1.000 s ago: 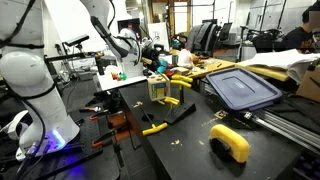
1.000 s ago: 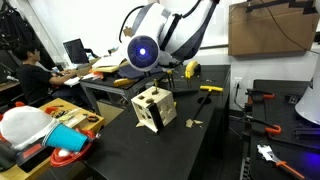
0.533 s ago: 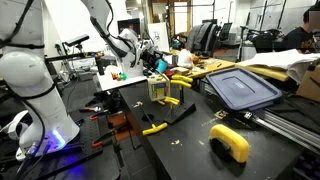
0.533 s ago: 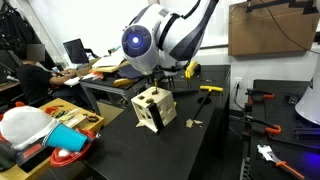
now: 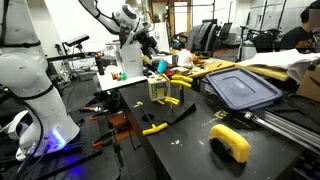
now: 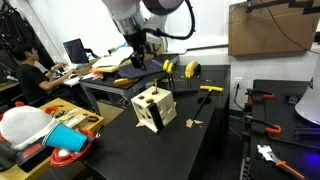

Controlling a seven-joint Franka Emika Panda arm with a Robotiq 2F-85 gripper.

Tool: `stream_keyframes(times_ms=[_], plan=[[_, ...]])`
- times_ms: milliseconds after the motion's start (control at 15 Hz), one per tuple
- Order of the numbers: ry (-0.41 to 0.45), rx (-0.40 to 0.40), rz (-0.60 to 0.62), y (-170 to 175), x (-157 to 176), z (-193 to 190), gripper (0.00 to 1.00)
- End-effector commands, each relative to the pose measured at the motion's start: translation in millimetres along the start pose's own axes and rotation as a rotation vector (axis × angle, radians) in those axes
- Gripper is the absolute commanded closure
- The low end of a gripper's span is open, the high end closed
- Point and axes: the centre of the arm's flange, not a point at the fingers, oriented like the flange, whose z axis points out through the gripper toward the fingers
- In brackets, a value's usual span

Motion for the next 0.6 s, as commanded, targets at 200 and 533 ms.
stream_keyframes(times_ms=[200,533], plan=[[-0.220,0.256,0.216,93,29,-71,0.00],[-0.459,0.376,0.159,139,51,-32,0.00]])
